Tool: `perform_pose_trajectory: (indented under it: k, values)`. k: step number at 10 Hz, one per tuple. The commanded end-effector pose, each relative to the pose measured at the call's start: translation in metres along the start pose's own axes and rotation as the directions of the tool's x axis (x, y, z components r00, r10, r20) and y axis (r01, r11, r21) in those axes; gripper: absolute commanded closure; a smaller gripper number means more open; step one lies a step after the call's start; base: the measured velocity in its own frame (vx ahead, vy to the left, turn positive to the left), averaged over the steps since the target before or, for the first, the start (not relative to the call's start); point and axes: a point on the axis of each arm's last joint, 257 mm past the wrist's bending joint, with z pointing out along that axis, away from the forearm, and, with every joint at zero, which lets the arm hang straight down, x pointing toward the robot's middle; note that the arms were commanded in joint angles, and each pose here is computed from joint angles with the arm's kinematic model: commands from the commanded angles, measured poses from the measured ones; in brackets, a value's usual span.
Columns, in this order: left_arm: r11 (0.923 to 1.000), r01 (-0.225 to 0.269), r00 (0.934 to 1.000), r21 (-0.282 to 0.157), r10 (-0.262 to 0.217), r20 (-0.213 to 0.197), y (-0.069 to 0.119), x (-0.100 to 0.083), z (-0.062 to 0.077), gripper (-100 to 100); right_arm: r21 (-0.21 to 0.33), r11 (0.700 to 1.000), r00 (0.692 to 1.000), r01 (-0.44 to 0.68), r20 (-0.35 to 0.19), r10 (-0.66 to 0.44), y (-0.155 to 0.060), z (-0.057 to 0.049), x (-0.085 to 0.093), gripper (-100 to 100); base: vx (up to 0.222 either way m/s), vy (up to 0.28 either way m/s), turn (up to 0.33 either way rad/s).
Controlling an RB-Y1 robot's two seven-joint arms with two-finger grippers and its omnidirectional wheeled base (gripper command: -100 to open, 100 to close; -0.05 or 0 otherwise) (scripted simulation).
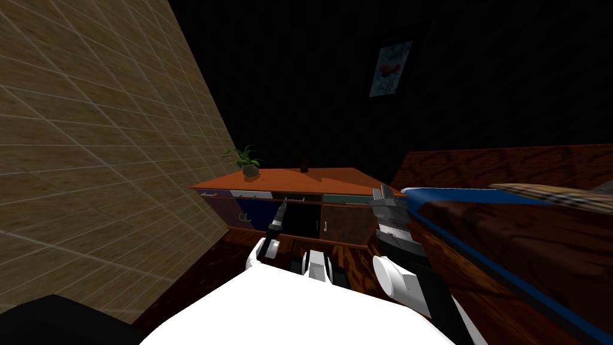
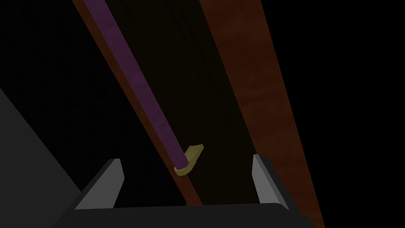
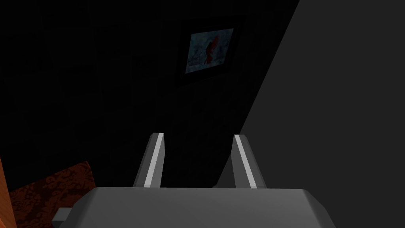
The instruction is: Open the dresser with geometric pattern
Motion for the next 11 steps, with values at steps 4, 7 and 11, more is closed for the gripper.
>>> perform_pose_trajectory:
  k: [4, 7, 11]
  values:
    - [0.9992, 0.002, 1.0, -0.039, -0.002, -0.007, 0.004, 0.002, 0.021, -100, 0.0, 1.0, 1.0, 0.0, 0.0, 0.0, 0.0, 0.0, 0.0, 0, -0.039, -0.015, 0.003]
    - [0.9983, -0.001, 0.9999, -0.059, 0.0, -0.013, 0.005, 0.002, 0.032, -100, 0.0, 1.0, 1.0, 0.0, 0.0, 0.0, 0.0, 0.0, 0.0, 0, -0.038, -0.017, 0.003]
    - [0.996, 0.001, 0.9998, -0.09, -0.002, -0.018, 0.007, 0.003, 0.048, -100, 0.0, 1.0, 1.0, 0.0, 0.0, 0.0, 0.0, 0.0, 0.0, 0, -0.042, -0.019, 0.004]
